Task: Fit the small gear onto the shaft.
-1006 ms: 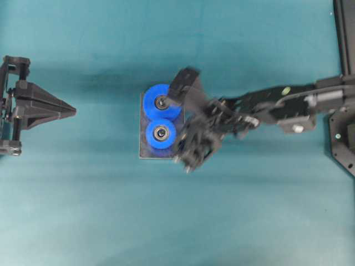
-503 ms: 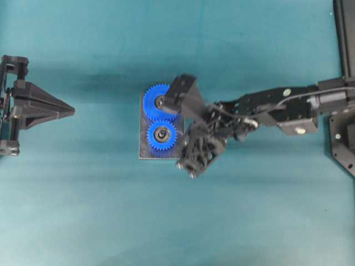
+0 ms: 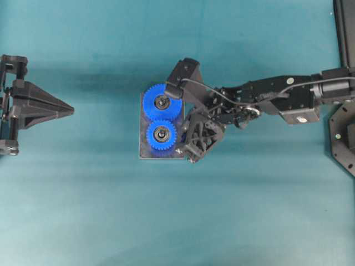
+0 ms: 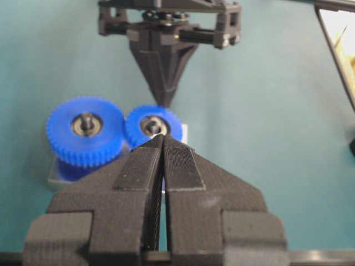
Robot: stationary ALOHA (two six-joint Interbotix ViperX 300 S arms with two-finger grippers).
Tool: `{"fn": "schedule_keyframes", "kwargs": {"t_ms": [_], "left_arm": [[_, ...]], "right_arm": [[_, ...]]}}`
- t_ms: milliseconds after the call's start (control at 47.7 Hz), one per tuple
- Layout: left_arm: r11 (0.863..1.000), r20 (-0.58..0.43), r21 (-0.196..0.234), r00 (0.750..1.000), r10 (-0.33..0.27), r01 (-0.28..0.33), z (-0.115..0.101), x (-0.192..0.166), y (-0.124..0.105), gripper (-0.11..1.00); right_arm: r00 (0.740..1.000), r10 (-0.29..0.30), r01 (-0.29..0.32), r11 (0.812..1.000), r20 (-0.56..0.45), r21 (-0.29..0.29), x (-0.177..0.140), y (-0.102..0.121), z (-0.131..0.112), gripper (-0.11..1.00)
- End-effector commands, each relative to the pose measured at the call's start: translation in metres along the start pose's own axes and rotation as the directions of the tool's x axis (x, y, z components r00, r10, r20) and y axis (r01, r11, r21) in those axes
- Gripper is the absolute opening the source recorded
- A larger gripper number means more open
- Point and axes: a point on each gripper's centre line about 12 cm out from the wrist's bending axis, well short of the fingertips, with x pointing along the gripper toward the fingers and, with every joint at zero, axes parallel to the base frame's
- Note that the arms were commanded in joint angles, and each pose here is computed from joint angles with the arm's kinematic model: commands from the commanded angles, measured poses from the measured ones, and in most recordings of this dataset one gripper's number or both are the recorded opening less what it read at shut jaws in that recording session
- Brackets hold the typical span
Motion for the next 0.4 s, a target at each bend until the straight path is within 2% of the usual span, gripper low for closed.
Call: {"fn": "schedule_keyframes", "kwargs": {"t_ms": [0, 126, 210, 272, 377], "left_arm": [[1.0, 0.03, 0.002, 1.0, -0.005, 0.005, 0.011, 0.0, -0.002, 0.0], [1.0, 0.029, 0.002, 1.0, -0.005, 0.005, 0.011, 0.0, -0.002, 0.0], [1.0, 0.026, 0.002, 1.0, -0.005, 0.005, 0.009, 0.0, -0.001, 0.0], [1.0, 0.026, 0.003, 1.0, -0.003, 0.003, 0.009, 0.0, -0.001, 0.0], [1.0, 0.024, 0.003, 1.0, -0.003, 0.003, 0.008, 0.0, -0.001, 0.0]], "right_arm": [[0.997, 0.053, -0.054, 0.999, 0.053, 0.003, -0.009, 0.02, 0.013, -0.02], [0.994, 0.109, -0.108, 0.993, 0.017, -0.036, -0.014, 0.054, 0.006, -0.02], [0.992, 0.129, -0.129, 0.99, 0.0, -0.06, -0.024, 0.067, 0.009, -0.02], [0.991, 0.13, -0.131, 0.989, -0.008, -0.071, -0.034, 0.069, 0.012, -0.02], [0.996, 0.088, -0.089, 0.993, -0.014, -0.08, -0.043, 0.052, 0.015, -0.02]]}}
